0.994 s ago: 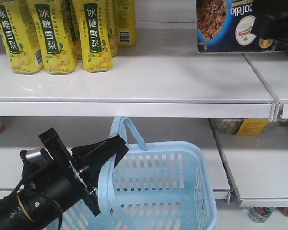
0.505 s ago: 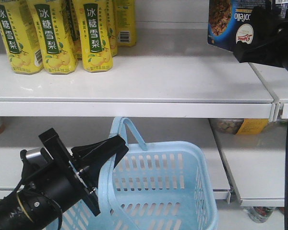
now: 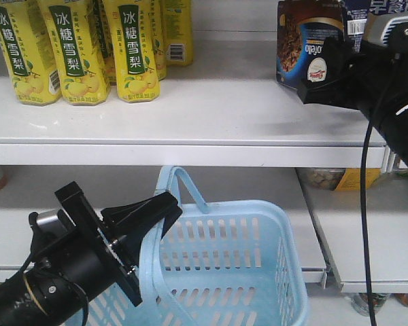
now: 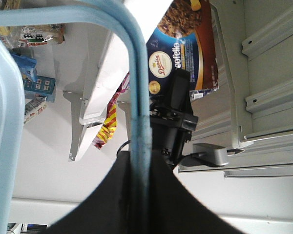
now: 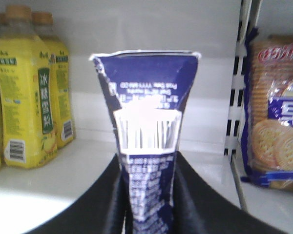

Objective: Left arm holds basket, right arm returns cookies
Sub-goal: 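Lower the cookie box onto the upper shelf beside the yellow drinks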

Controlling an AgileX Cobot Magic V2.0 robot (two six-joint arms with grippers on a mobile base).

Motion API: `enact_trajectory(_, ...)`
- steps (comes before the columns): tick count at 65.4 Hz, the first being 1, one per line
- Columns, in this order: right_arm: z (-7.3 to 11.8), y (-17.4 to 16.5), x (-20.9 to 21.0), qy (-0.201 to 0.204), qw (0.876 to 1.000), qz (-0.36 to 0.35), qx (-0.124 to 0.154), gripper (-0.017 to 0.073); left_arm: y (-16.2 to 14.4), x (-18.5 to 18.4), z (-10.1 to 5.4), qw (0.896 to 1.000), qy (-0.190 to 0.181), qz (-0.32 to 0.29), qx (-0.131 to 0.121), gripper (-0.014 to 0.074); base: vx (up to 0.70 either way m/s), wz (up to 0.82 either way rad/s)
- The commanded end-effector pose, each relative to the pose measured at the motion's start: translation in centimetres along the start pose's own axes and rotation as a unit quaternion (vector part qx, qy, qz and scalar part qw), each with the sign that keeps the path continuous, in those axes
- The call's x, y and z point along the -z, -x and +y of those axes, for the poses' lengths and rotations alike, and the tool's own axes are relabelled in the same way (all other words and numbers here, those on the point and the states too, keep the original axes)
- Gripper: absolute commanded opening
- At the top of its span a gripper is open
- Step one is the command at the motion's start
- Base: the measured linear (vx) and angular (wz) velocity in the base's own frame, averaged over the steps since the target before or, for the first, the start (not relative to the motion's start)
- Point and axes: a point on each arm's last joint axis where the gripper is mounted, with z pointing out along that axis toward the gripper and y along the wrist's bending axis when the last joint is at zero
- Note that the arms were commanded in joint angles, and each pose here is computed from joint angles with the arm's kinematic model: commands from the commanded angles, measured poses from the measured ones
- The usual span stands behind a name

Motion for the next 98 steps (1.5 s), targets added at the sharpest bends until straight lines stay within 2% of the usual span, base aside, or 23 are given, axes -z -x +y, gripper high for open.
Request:
enact_trajectory(1, -0.3, 2.1, -0.1, -0.01, 0.997, -0.071, 0.009, -0.0006, -0.6, -0.1, -3.6, 0.99, -0.14, 0.023, -0.001, 0.0, 0.0, 0.0)
enact_trajectory(22, -0.1, 0.2, -1.3, -0.007, 0.999, -0.039, 0.016, -0.0006, -0.6, -0.1, -3.6, 0.99, -0.14, 0.023, -0.001, 0.0, 0.0, 0.0)
enact_trajectory(42, 0.0, 0.1, -1.4, -0.006, 0.999, -0.039, 0.018, 0.0018, -0.6, -0.1, -3.6, 0.99, -0.14, 0.023, -0.001, 0.0, 0.0, 0.0)
enact_trajectory(52, 0.0, 0.1, -1.4, -0.003, 0.999, -0.039, 0.023, 0.0113, -0.6, -0.1, -3.6, 0.99, -0.14, 0.023, -0.001, 0.0, 0.0, 0.0)
enact_trajectory(69, 0.0, 0.2, -1.3, -0.001, 0.999, -0.041, 0.026, 0.0432, -0.6, -0.1, -3.6, 0.99, -0.14, 0.023, -0.001, 0.0, 0.0, 0.0)
enact_trajectory(74, 0.0, 0.4, -1.2, -0.001, 0.999, -0.043, 0.026, 0.0488, -0.6, -0.1, -3.6, 0.99, -0.14, 0.023, -0.001, 0.0, 0.0, 0.0)
enact_trajectory(80, 0.0, 0.7, -1.0, 0.0, 0.999, -0.043, 0.025, 0.0522, -0.6, -0.1, -3.6, 0.99, -0.14, 0.023, -0.001, 0.0, 0.0, 0.0)
enact_trajectory(98, 0.6, 1.8, 0.2, 0.017, 0.999, -0.036, 0.021, 0.0522, -0.6, -0.1, -3.6, 0.99, -0.14, 0.023, -0.001, 0.0, 0.0, 0.0)
